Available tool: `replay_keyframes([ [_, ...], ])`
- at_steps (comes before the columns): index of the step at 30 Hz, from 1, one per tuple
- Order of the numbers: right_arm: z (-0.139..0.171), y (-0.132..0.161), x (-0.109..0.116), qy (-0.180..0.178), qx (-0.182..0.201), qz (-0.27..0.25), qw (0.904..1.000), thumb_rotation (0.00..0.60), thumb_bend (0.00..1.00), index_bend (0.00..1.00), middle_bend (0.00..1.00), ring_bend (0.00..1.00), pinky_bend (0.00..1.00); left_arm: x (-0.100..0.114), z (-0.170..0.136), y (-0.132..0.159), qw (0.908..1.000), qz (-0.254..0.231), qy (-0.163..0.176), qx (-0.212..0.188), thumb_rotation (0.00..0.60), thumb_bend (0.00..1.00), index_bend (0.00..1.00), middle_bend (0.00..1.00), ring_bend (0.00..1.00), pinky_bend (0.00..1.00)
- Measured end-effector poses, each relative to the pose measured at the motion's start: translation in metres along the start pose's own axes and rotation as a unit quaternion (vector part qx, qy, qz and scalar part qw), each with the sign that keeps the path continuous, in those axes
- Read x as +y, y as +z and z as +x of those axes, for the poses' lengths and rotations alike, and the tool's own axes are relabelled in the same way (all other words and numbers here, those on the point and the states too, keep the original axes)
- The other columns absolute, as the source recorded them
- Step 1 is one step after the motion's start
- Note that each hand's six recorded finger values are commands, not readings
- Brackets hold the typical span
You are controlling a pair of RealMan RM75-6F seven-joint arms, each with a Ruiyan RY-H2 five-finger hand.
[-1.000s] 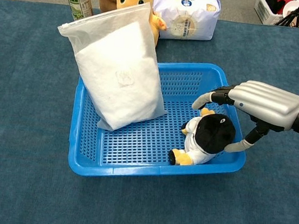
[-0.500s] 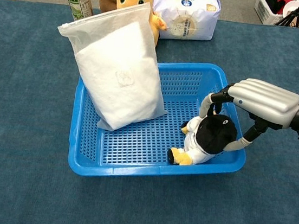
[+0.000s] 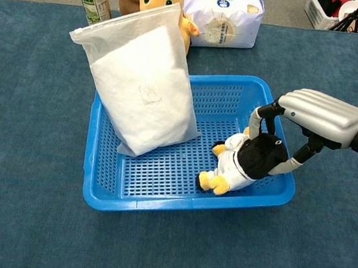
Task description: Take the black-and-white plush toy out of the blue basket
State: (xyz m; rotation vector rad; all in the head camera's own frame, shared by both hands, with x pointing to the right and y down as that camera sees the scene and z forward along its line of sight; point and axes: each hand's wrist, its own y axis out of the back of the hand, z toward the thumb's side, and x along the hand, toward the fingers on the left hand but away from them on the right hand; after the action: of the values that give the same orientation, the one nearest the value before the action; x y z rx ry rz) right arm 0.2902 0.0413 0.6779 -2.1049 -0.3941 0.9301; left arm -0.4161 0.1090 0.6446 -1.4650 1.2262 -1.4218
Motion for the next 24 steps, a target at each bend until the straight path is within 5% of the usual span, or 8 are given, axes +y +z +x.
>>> replay_keyframes([
  [8, 0.0, -0.005, 0.014, -0.031, -0.005, -0.034, 0.9989, 0.6, 0.29, 0.58, 0.64, 0.57, 0.4, 0.0, 0.0, 0.0, 1.0, 0.0, 0.001, 0.0, 0.6, 0.2, 0.34, 0.39, 0.32, 0.51],
  [17, 0.007, -0.003, 0.046, -0.089, 0.003, -0.034, 0.9955, 0.6, 0.32, 0.59, 0.65, 0.58, 0.4, 0.001, 0.001, 0.001, 1.0, 0.001, 0.002, -0.001, 0.6, 0.2, 0.35, 0.39, 0.32, 0.51],
  [24, 0.041, 0.002, 0.085, -0.152, -0.015, 0.023, 0.988, 0.6, 0.31, 0.59, 0.65, 0.58, 0.4, 0.004, 0.003, 0.005, 1.0, 0.002, 0.006, -0.006, 0.6, 0.2, 0.35, 0.39, 0.32, 0.51],
])
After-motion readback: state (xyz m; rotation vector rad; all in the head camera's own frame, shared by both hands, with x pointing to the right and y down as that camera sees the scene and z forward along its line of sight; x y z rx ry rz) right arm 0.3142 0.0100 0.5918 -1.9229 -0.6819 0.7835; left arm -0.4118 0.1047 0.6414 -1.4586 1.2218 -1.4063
